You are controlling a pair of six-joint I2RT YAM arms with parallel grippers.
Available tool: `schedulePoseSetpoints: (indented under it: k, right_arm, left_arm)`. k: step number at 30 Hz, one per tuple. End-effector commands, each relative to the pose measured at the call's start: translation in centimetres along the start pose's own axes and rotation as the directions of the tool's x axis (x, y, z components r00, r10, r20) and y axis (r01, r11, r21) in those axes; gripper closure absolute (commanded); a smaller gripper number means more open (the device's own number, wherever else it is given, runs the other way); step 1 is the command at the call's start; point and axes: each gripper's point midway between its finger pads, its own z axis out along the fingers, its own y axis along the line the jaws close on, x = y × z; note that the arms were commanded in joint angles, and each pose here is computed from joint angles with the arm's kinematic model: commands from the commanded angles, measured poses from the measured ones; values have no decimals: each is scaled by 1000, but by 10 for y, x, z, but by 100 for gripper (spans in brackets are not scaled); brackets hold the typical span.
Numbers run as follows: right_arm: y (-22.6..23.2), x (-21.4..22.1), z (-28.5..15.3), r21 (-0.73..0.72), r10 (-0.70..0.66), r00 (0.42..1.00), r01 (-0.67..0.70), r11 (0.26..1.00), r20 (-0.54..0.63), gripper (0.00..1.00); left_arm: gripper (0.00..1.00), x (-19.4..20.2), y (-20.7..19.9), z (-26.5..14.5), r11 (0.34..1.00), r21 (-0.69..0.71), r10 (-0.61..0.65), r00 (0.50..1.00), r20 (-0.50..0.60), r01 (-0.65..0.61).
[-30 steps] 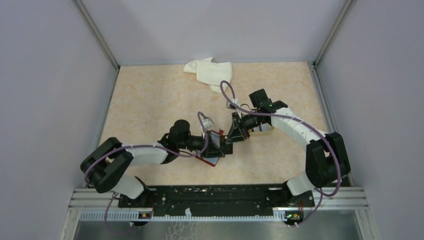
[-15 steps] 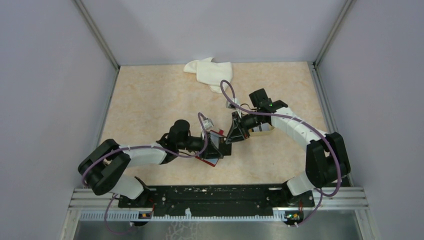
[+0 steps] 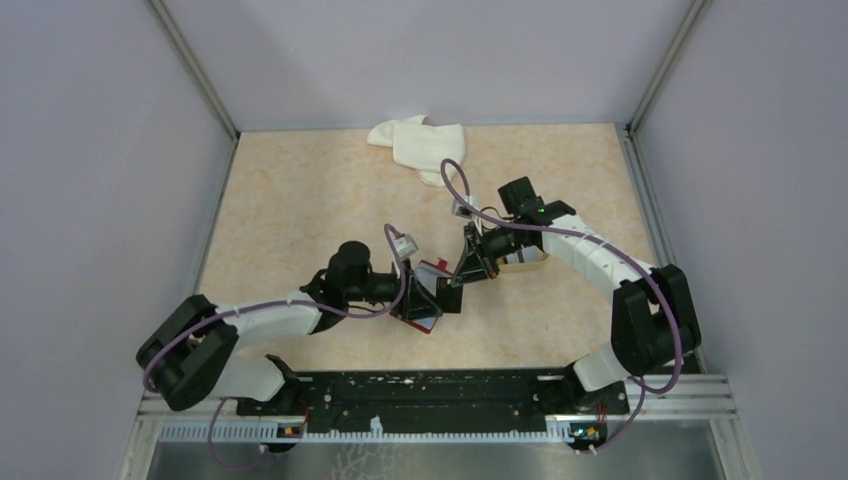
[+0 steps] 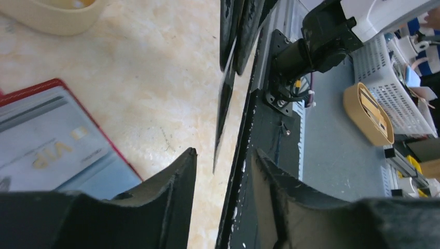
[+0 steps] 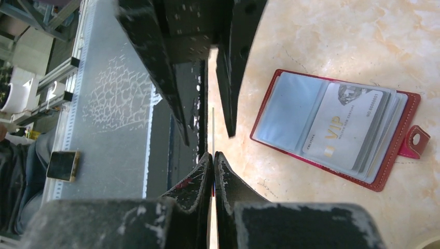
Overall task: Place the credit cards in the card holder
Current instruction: Pick up the credit card from the storage box.
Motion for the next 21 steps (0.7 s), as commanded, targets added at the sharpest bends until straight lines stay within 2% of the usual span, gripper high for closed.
schedulePoseSetpoints:
  k: [1,3,5,6,8,10,14,19,21]
  right_arm:
    - [-8,-24,-5,58,-43,998,40,998,48,100]
    - [-19,-25,-8,110,-17,998,10,994,64,100]
    - [-30,-23,-13,153,17,996,-31,988,90,100]
    - [-34,-23,-15,167,32,994,-49,985,101,100]
    - [-43,-23,-17,201,51,992,-74,977,113,100]
    - [-48,-21,-17,217,67,991,-90,972,114,100]
    - [-53,-20,-18,228,83,990,-108,968,115,100]
    - [-56,-20,-21,234,93,988,-120,965,122,100]
    - [-59,-22,-25,244,97,986,-128,961,134,100]
  left_arm:
    - [43,-15,18,-26,985,-163,-25,988,152,51]
    - [27,-14,24,-44,965,-225,-79,966,247,137]
    - [5,-7,29,-61,929,-251,-170,916,362,272]
    - [2,-2,31,-68,909,-242,-220,883,414,339]
    - [1,9,30,-79,852,-176,-355,791,498,494]
    - [1,27,30,-81,784,-129,-477,723,499,607]
    - [6,52,25,-78,672,-121,-627,648,433,731]
    - [8,42,22,-67,549,-164,-682,552,479,820]
    - [13,37,21,-61,496,-202,-686,523,506,845]
